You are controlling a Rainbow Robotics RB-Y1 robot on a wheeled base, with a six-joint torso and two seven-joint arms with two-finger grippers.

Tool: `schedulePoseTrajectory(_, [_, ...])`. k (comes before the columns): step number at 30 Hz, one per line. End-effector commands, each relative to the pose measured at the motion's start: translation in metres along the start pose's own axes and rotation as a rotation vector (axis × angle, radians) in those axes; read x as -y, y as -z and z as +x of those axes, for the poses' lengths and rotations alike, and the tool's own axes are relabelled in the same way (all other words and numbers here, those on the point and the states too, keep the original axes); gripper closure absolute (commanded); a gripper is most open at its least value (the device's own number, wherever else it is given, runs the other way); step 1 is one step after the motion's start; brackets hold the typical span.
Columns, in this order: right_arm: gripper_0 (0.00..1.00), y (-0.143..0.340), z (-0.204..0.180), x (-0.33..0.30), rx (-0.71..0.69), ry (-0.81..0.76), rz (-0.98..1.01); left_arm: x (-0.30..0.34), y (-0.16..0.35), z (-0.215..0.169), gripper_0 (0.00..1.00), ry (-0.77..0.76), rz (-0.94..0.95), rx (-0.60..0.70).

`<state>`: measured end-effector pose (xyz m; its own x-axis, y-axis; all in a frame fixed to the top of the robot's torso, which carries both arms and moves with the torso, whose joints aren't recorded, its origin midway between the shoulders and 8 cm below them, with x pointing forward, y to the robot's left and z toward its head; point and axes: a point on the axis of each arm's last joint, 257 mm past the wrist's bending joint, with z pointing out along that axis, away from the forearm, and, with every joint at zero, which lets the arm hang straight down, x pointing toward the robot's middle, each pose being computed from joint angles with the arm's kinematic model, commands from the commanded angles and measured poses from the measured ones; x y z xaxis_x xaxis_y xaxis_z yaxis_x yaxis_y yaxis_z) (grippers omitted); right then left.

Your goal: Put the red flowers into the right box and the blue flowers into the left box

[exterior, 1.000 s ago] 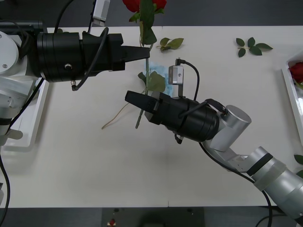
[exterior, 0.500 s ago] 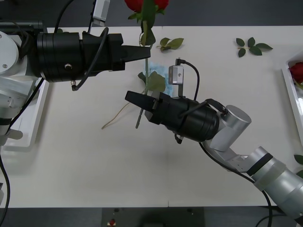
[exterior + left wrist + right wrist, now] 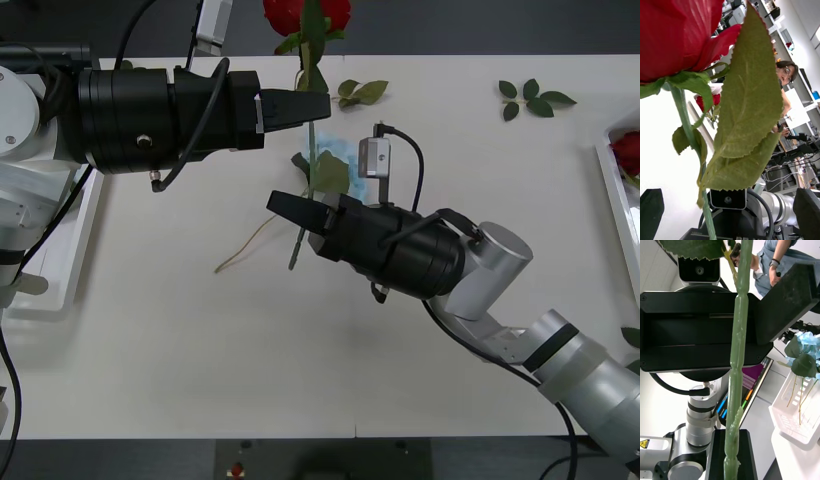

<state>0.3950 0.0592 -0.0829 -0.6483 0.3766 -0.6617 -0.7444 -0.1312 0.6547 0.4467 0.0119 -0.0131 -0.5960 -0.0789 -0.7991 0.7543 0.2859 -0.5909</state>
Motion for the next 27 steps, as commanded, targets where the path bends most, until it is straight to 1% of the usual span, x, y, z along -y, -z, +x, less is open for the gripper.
schedulePoseTrajectory(1, [1.00, 0.010, -0.020, -0.013, -0.026, 0.070, -0.013, 0.011, 0.000, -0.006, 0.00, -0.055, 0.018, 0.009])
schedulePoseTrajectory(7, [1.00, 0.045, -0.036, 0.002, -0.083, 0.135, 0.074, 0.011, 0.000, -0.006, 0.00, -0.055, 0.018, 0.009])
schedulePoseTrajectory(8, [1.00, 0.051, -0.040, 0.005, -0.094, 0.148, 0.090, 0.005, -0.001, 0.004, 0.00, -0.029, 0.015, 0.001])
schedulePoseTrajectory(9, [1.00, 0.054, -0.042, 0.006, -0.101, 0.158, 0.100, 0.005, -0.001, 0.004, 0.00, -0.031, 0.014, 0.001])
schedulePoseTrajectory(14, [1.00, 0.091, -0.066, 0.024, -0.164, 0.133, 0.233, -0.005, 0.007, 0.003, 0.00, -0.041, -0.022, 0.009])
schedulePoseTrajectory(15, [1.00, 0.109, -0.079, 0.029, -0.178, 0.122, 0.290, -0.013, 0.011, 0.005, 0.00, -0.050, -0.049, -0.001])
schedulePoseTrajectory(18, [1.00, 0.134, -0.094, 0.037, -0.199, 0.091, 0.380, -0.026, 0.017, 0.007, 0.00, -0.075, -0.098, -0.018])
schedulePoseTrajectory(24, [1.00, 0.225, -0.135, 0.056, -0.274, 0.078, 0.692, -0.065, 0.032, 0.022, 0.00, -0.145, -0.248, -0.099])
schedulePoseTrajectory(27, [1.00, 0.267, -0.157, 0.061, -0.266, 0.072, 0.822, -0.090, 0.042, 0.033, 0.00, -0.188, -0.341, -0.155])
